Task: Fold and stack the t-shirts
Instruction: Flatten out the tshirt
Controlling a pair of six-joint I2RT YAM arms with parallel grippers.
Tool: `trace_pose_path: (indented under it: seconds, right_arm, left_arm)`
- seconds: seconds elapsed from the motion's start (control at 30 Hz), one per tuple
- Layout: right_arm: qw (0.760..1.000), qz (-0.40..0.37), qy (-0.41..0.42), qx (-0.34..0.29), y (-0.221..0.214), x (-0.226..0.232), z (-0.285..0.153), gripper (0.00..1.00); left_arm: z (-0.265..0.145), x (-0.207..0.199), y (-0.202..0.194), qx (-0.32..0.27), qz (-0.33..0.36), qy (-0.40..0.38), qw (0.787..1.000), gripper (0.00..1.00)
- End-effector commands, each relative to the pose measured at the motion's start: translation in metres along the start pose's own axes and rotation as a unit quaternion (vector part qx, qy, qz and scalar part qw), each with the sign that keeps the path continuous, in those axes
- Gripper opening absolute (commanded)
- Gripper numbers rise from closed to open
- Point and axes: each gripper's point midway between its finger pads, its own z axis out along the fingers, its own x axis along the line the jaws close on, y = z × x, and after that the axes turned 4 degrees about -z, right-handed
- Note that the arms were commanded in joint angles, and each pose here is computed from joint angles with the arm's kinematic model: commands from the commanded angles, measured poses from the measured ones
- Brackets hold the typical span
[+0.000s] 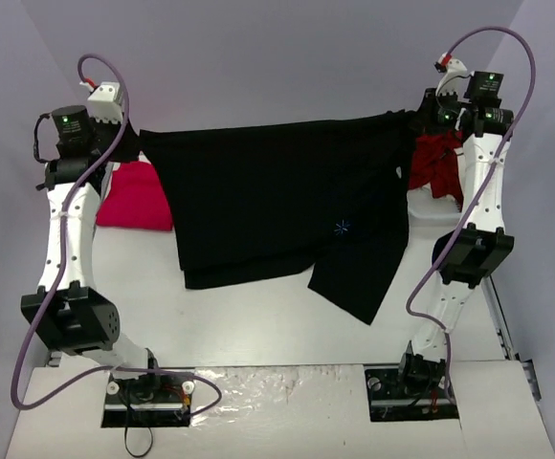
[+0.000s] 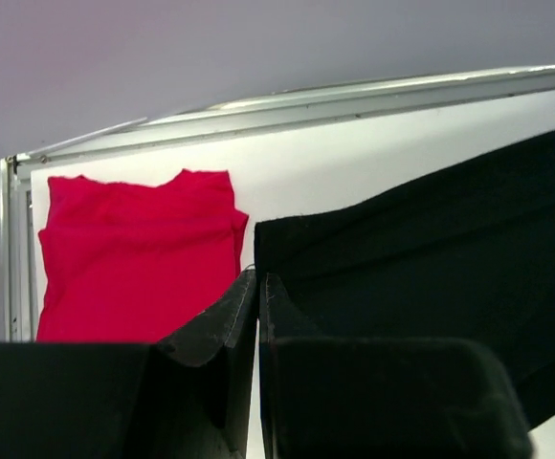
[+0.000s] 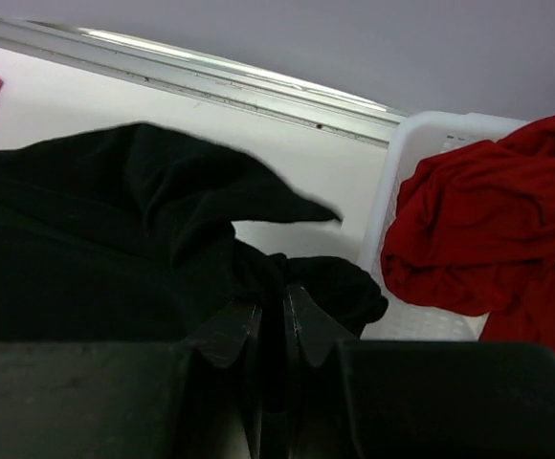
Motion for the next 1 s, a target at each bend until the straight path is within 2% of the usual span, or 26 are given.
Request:
trace_pose_path:
  seconds: [0.0,0.13,0.17,0.33,0.43,0.47,0.53,0.57,0.6,0.7,0.9,0.97]
  right_arm:
    - [0.992,-0.042,-0.044,-0.11,0.079,0.005,-0.051,0.0]
    - [0.984,-0.075,-0.04,-0.158,0.112,0.032,-0.095,0.0]
    - [0.979,-0.089,-0.044,-0.177,0.123,0.046,-0.118,0.0]
    - [0.966,-0.127,-0.065,-0.215,0.139,0.082,-0.181,0.0]
    - [0.962,-0.145,-0.073,-0.219,0.126,0.106,-0.214,0.0]
    - [0.971,-0.13,-0.067,-0.189,0.101,0.101,-0.199,0.0]
    - [0.972,-0.139,-0.065,-0.179,0.081,0.114,-0.211,0.0]
    - [0.975,-0.134,-0.061,-0.166,0.066,0.115,-0.207,0.0]
    - [0.98,-0.126,-0.054,-0.143,0.038,0.119,-0.202,0.0]
    - [0.987,-0.107,-0.049,-0.108,-0.006,0.123,-0.195,0.0]
    - [0.979,-0.123,-0.075,-0.147,0.006,0.148,-0.241,0.0]
    - [0.972,-0.132,-0.081,-0.177,0.025,0.161,-0.265,0.0]
  left_arm:
    - [-0.036,-0.01,0.085,-0.11,0.019,0.017,0.994,0.02]
    - [-0.075,-0.033,0.118,-0.151,0.035,0.005,0.988,0.02]
    - [-0.086,-0.04,0.126,-0.162,0.041,-0.001,0.986,0.02]
    - [-0.161,-0.074,0.136,-0.206,0.071,-0.004,0.976,0.02]
    - [-0.185,-0.084,0.117,-0.202,0.081,-0.001,0.976,0.02]
    - [-0.19,-0.085,0.099,-0.193,0.084,-0.001,0.978,0.02]
    - [-0.19,-0.084,0.076,-0.177,0.083,0.001,0.981,0.02]
    - [-0.199,-0.088,0.065,-0.176,0.085,0.001,0.981,0.02]
    - [-0.186,-0.082,0.038,-0.146,0.072,0.001,0.987,0.02]
    - [-0.189,-0.081,-0.002,-0.121,0.076,0.005,0.99,0.02]
    - [-0.219,-0.089,-0.007,-0.131,0.069,0.022,0.989,0.02]
    - [-0.238,-0.1,0.006,-0.155,0.081,0.017,0.984,0.02]
